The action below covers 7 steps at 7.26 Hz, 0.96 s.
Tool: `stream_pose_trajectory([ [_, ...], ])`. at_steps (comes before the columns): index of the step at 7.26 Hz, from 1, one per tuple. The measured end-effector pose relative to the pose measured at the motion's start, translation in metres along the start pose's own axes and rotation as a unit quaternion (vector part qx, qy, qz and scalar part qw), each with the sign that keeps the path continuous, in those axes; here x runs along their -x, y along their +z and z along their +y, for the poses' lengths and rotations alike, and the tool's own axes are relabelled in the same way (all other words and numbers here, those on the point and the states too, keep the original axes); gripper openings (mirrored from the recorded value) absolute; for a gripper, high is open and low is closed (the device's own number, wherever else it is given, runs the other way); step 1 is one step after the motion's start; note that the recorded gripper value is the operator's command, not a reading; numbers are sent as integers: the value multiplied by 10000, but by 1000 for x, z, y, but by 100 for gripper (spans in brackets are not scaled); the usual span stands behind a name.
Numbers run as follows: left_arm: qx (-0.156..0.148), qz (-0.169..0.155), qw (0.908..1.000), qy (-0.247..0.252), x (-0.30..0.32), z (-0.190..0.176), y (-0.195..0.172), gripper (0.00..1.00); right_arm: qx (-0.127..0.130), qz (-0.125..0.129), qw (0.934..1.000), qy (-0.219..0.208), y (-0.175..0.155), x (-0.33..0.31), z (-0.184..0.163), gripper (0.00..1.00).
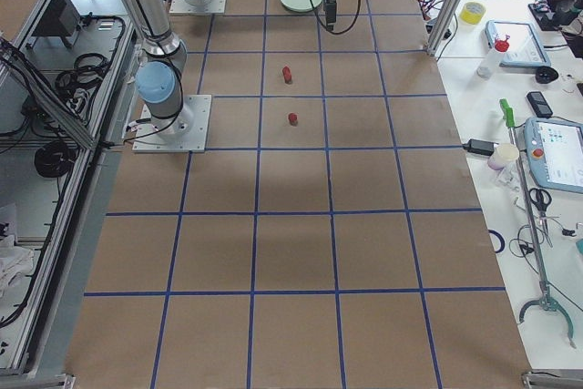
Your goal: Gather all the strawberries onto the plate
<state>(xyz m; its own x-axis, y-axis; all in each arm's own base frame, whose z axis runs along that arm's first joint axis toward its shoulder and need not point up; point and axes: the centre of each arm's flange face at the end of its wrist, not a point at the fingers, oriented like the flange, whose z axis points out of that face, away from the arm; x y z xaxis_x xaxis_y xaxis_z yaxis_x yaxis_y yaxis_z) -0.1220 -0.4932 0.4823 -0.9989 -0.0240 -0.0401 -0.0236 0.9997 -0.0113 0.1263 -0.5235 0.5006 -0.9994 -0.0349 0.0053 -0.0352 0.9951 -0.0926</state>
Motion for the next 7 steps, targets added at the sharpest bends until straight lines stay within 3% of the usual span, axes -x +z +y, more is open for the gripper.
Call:
stream_pose_trajectory([
  [7, 54, -12, 10000, -2, 0, 8, 2, 100, 21, 10, 10000, -17, 1, 0, 0, 100],
])
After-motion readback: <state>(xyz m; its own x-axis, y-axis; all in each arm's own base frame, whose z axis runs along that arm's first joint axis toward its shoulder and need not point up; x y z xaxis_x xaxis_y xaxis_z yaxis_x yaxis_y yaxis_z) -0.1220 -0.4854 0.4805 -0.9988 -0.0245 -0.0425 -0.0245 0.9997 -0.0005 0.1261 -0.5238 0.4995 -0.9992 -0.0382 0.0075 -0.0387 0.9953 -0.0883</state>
